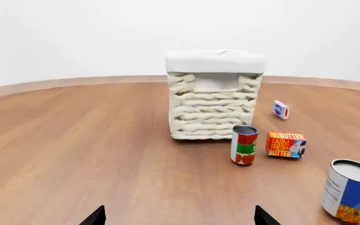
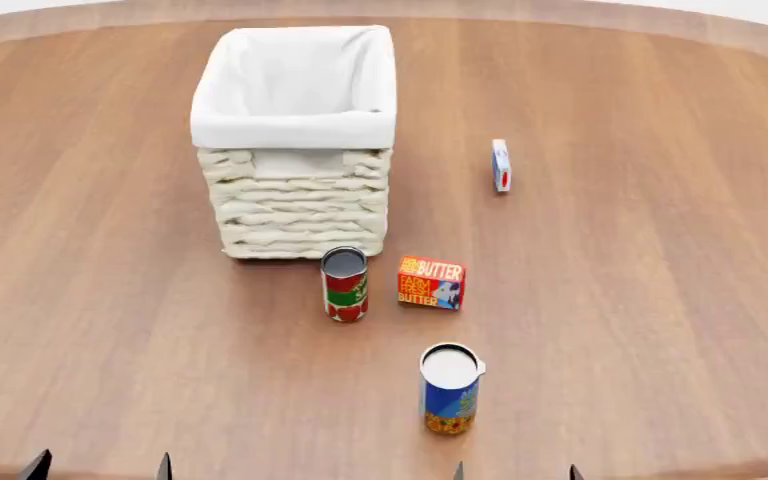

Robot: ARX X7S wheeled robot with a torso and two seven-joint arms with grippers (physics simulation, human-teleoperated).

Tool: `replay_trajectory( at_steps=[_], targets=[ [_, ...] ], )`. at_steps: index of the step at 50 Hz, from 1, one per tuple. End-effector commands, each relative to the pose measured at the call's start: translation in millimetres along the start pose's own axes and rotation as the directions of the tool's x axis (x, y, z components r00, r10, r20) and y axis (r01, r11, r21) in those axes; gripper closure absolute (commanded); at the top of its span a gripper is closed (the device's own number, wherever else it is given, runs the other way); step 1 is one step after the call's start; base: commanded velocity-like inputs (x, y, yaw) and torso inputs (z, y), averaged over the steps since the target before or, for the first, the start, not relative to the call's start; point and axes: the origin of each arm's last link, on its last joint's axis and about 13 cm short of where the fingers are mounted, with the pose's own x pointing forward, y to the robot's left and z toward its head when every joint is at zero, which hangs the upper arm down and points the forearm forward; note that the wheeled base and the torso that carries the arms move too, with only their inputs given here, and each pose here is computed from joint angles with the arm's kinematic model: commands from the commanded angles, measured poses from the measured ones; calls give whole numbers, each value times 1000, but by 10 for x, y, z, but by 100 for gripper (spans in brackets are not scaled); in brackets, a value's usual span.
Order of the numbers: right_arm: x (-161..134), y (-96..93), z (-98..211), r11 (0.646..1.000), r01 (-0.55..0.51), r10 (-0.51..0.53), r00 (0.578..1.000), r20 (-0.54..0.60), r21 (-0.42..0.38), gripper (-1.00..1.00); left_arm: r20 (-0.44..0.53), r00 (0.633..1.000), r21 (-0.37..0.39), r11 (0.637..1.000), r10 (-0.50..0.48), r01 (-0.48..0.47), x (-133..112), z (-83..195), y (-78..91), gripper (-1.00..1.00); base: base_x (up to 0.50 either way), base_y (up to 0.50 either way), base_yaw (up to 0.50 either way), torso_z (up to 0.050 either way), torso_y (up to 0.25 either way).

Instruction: Pick up the alphabet soup and put it in the basket.

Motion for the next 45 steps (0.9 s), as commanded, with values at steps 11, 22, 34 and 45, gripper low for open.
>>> replay_trajectory(
  at_steps=[11,22,34,45],
  targets=[
    [-169,8,446,1000,-8,7,988,154,3,-100,161,987,31,1000,-4,-1,-206,478,-3,-100,0,0,0,0,0],
    [-455,24,945,999,-28,33,947,321,-20,-100,322,947,44,999,-17,3,-526,969,-38,-100,0,0,0,0,0],
    [-548,32,1050,997,-77,69,928,367,8,-100,373,928,50,999,-15,-5,-649,1102,-40,-100,178,0,0,0,0],
    [-542,37,1044,997,-78,68,931,359,13,-100,364,932,50,999,-11,-8,-631,1081,-41,-100,500,0,0,0,0]
  ],
)
